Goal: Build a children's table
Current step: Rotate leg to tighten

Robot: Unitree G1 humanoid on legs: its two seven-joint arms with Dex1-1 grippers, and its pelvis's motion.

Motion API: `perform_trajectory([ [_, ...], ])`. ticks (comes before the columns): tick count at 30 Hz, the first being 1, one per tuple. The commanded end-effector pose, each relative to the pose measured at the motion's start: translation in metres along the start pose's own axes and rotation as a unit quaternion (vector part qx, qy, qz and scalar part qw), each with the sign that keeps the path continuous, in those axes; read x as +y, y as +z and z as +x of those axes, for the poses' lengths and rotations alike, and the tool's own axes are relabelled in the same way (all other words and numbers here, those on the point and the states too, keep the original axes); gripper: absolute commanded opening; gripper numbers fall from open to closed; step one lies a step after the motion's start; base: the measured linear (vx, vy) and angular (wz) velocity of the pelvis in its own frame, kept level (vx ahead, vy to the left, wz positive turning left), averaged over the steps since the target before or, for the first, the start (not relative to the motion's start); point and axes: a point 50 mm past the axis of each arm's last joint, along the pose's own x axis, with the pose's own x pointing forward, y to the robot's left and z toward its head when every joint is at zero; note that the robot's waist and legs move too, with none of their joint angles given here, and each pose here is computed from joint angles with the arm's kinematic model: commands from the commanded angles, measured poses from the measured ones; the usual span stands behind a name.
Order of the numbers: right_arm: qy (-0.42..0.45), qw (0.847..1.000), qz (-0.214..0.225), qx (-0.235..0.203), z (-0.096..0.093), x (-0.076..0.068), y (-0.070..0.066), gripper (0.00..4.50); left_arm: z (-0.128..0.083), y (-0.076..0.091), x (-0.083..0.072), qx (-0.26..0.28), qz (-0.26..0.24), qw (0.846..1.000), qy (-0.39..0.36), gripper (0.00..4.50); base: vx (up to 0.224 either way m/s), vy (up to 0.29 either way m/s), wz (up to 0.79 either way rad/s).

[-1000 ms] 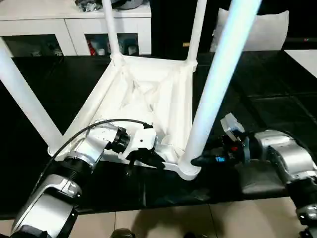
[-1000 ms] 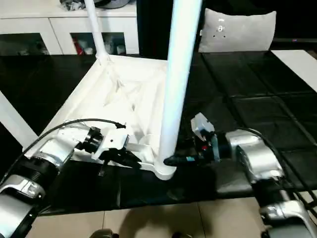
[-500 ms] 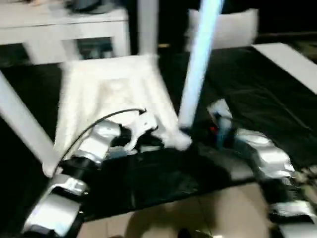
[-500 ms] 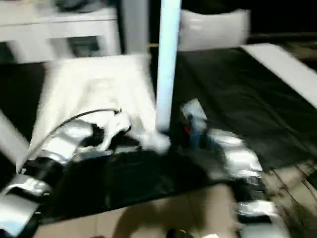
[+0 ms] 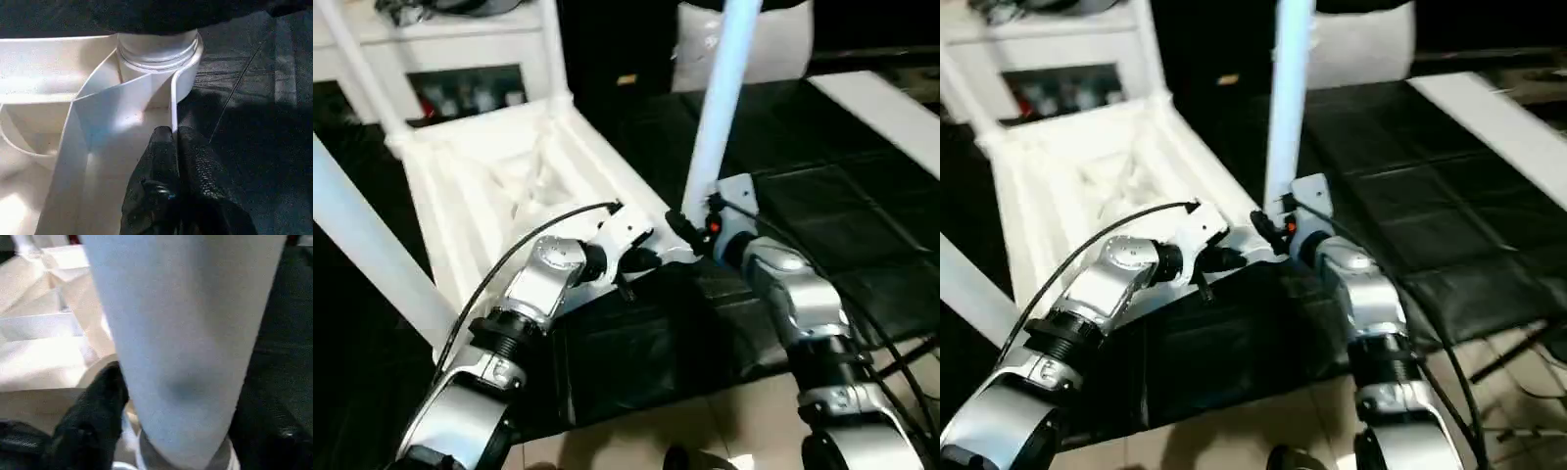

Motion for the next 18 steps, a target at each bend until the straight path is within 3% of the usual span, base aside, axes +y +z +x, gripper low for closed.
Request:
perform_trajectory([
  [1,0.054,0.998,-0.004,-0.027,-0.006,0.006,0.008,3.44,-0.004,0.026,0.0,-0.056,0.049,0.997,-0.019,0.0,0.0,0.0,0.0],
  [4,0.083,0.996,-0.006,-0.03,-0.014,0.001,0.008,3.49,-0.008,0.022,0.001,-0.059,0.058,0.996,-0.034,0.0,0.0,0.0,0.0],
  [9,0.189,0.98,-0.062,0.006,-0.043,-0.017,0.008,4.01,-0.024,0.009,0.0,-0.048,0.101,0.986,-0.127,0.0,0.0,0.0,0.0],
  [13,0.219,0.972,-0.084,0.022,-0.05,-0.023,0.009,4.33,-0.03,0.003,0.0,-0.031,0.121,0.979,-0.158,0.0,0.0,0.0,0.0],
  [18,0.299,0.946,-0.114,0.062,-0.063,-0.028,0.008,4.45,-0.039,-0.002,-0.001,-0.013,0.157,0.963,-0.221,0.0,0.0,0.0,0.0],
])
